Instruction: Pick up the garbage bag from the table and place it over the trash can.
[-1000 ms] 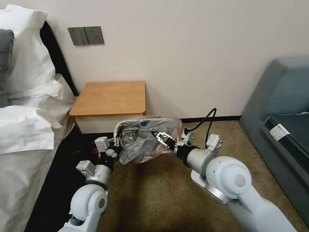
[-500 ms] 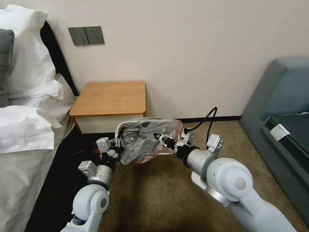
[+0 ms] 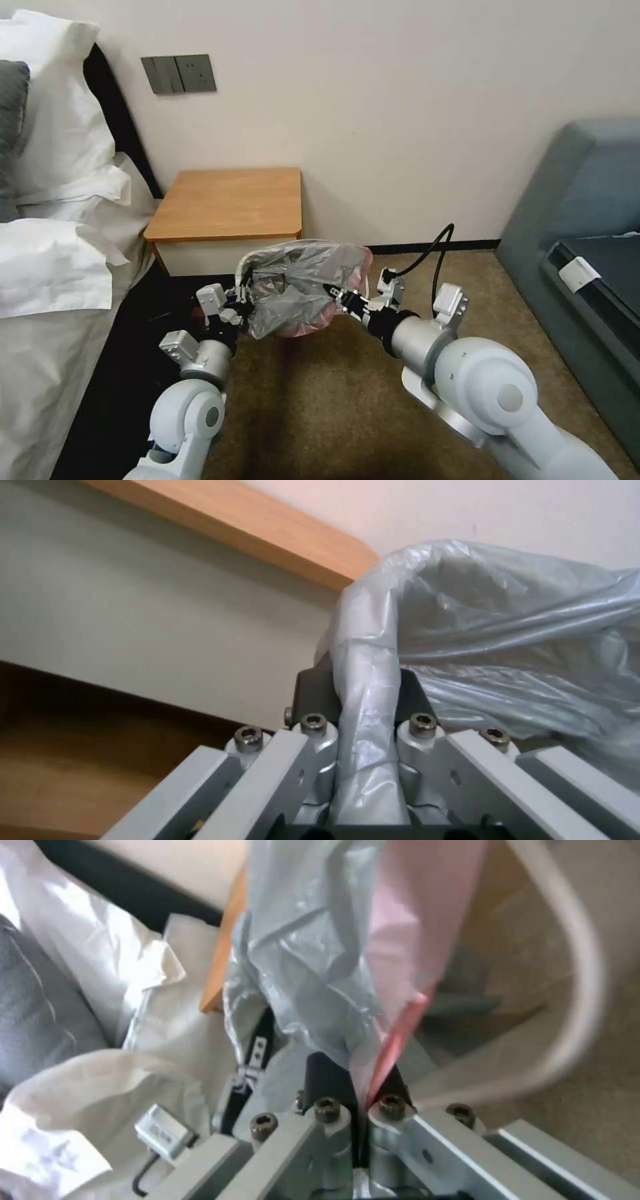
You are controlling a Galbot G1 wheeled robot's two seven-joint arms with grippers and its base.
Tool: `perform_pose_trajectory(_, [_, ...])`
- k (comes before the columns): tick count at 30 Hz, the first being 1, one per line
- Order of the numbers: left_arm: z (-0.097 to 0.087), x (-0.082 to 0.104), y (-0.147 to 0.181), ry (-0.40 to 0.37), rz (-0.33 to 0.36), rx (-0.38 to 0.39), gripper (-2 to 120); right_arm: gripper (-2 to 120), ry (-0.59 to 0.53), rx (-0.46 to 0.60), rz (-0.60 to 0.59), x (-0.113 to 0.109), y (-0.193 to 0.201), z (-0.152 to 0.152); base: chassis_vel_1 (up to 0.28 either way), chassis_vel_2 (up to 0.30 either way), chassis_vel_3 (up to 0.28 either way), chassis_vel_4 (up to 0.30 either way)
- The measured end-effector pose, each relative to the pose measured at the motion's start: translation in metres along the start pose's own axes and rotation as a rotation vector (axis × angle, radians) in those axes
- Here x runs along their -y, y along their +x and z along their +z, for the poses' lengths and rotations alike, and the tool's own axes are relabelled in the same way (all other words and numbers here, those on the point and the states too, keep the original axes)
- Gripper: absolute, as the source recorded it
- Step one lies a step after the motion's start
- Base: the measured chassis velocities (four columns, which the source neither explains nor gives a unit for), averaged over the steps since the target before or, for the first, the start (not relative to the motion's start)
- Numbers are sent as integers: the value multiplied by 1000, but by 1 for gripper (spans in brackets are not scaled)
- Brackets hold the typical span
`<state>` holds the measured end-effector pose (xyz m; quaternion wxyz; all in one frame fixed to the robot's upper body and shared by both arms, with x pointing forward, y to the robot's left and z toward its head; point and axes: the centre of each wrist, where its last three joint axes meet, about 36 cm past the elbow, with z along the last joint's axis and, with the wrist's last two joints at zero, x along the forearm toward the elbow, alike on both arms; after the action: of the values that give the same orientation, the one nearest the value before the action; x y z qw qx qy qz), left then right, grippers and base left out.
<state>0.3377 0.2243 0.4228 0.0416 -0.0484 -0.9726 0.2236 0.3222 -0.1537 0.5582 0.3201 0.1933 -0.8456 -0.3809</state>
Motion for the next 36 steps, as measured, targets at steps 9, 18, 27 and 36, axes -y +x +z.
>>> perform_pose_trajectory(9, [-2, -8, -1, 31, -18, -7, 6, 0, 35, -29, 23, 8, 14, 2, 0, 0, 0, 0])
perform_pose_trajectory(18, [-3, -12, -3, 54, -29, -9, 6, 0, 63, -44, 21, 16, 25, 7, 0, 0, 0, 0])
perform_pose_trajectory(27, [-4, -13, -3, 64, -32, -9, 6, 0, 79, -29, 37, 22, 24, 5, 0, 0, 0, 0])
perform_pose_trajectory(36, [-7, -15, 1, 58, -19, -6, 6, 0, 160, 42, 67, 31, 16, -6, 0, 0, 0, 0])
